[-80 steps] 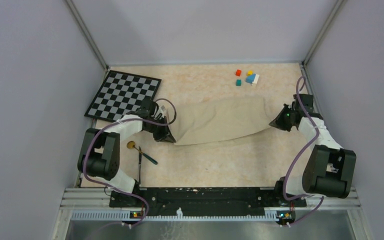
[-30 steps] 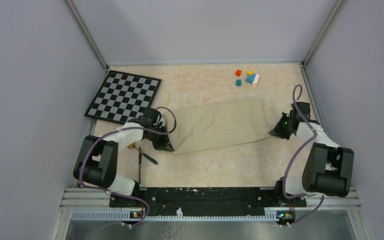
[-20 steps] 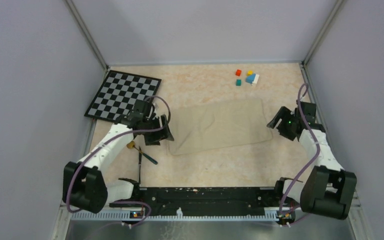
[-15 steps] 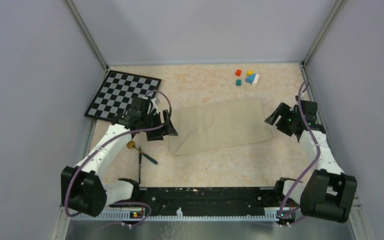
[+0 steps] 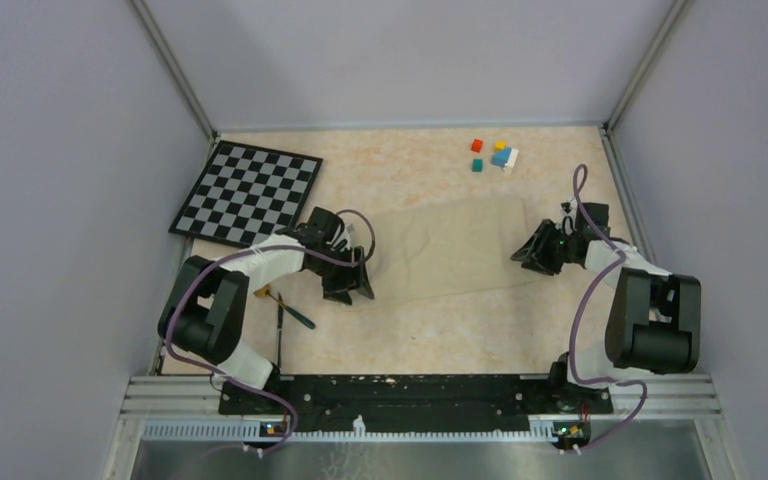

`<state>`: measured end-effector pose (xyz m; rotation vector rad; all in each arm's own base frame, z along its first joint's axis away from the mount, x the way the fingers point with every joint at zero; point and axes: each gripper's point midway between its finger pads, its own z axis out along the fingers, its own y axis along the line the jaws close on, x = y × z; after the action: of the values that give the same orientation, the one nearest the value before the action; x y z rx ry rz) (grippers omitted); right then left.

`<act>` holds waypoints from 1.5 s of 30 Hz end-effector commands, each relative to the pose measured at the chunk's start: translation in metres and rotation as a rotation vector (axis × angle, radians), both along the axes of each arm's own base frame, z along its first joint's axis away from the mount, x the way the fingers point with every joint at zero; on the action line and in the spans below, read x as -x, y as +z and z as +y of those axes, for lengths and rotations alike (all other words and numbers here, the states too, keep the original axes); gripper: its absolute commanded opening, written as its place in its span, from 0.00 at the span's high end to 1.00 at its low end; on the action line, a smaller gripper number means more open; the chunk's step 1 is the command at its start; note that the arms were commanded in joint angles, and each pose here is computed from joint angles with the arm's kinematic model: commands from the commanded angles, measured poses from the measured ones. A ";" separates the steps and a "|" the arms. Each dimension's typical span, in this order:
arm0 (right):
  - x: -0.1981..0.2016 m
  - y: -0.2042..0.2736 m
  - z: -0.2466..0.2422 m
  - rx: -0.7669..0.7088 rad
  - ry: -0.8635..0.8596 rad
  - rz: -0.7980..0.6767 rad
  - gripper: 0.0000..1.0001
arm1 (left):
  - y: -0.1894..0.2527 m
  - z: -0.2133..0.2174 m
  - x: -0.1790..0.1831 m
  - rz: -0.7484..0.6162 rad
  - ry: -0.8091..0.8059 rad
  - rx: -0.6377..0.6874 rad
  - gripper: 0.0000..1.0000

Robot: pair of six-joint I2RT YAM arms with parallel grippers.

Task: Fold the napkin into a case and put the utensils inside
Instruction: Smooth out the rectangle-folded napkin at the center of the board.

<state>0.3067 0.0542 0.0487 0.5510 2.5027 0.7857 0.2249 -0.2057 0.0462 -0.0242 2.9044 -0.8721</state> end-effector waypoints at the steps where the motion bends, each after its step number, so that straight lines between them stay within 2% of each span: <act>1: 0.005 -0.012 -0.022 0.105 -0.089 0.013 0.61 | -0.032 0.039 0.010 0.038 0.061 -0.190 0.34; 3: 0.009 -0.016 -0.030 0.146 -0.121 0.018 0.59 | -0.038 0.058 0.011 0.041 0.107 -0.267 0.33; 6: 0.013 -0.018 -0.035 0.181 -0.126 0.009 0.57 | -0.030 0.067 0.007 0.019 0.140 -0.292 0.30; 13: 0.008 0.013 -0.014 0.123 -0.054 -0.110 0.44 | 0.040 0.042 -0.012 -0.154 0.164 -0.102 0.18; 15: 0.006 0.018 -0.010 0.103 -0.048 -0.127 0.43 | 0.035 0.053 -0.014 -0.150 0.195 -0.169 0.16; 18: 0.004 0.021 -0.006 0.087 -0.036 -0.142 0.43 | 0.011 0.074 -0.008 -0.065 0.232 -0.310 0.17; 21: 0.005 0.022 -0.002 0.070 -0.026 -0.152 0.44 | -0.012 0.084 -0.003 0.016 0.230 -0.391 0.23; 26: 0.006 0.024 0.000 0.076 -0.001 -0.160 0.45 | -0.036 0.084 0.002 0.069 0.236 -0.403 0.36; 29: 0.007 0.024 0.004 0.073 0.005 -0.179 0.46 | -0.048 0.086 0.005 0.077 0.237 -0.413 0.61; 30: 0.005 0.024 0.006 0.075 0.007 -0.185 0.46 | -0.051 0.087 0.006 0.080 0.232 -0.417 0.66; 34: -0.011 0.034 0.026 0.028 0.029 -0.231 0.45 | -0.041 0.092 -0.002 0.061 0.214 -0.455 0.75; 35: -0.017 0.039 0.031 0.007 0.035 -0.249 0.44 | -0.034 0.094 -0.007 0.035 0.218 -0.468 0.73; 36: -0.024 0.043 0.034 -0.013 0.035 -0.261 0.43 | -0.024 0.096 -0.011 0.015 0.219 -0.478 0.67; 38: -0.041 0.054 0.038 -0.047 0.038 -0.293 0.40 | 0.000 0.100 -0.023 -0.043 0.223 -0.495 0.42; 40: -0.059 0.066 0.041 -0.070 0.046 -0.322 0.37 | 0.029 0.097 -0.042 -0.123 0.236 -0.473 0.32; 42: -0.078 0.077 0.045 -0.106 0.050 -0.353 0.35 | 0.059 0.081 -0.073 -0.226 0.264 -0.359 0.30; 45: -0.105 0.073 0.049 -0.155 0.046 -0.347 0.36 | 0.088 0.032 -0.124 -0.360 0.260 -0.053 0.43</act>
<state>0.3633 0.0926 0.0886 0.4362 2.2989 0.9021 0.2827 -0.1279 0.0759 -0.2847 2.8163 -0.2918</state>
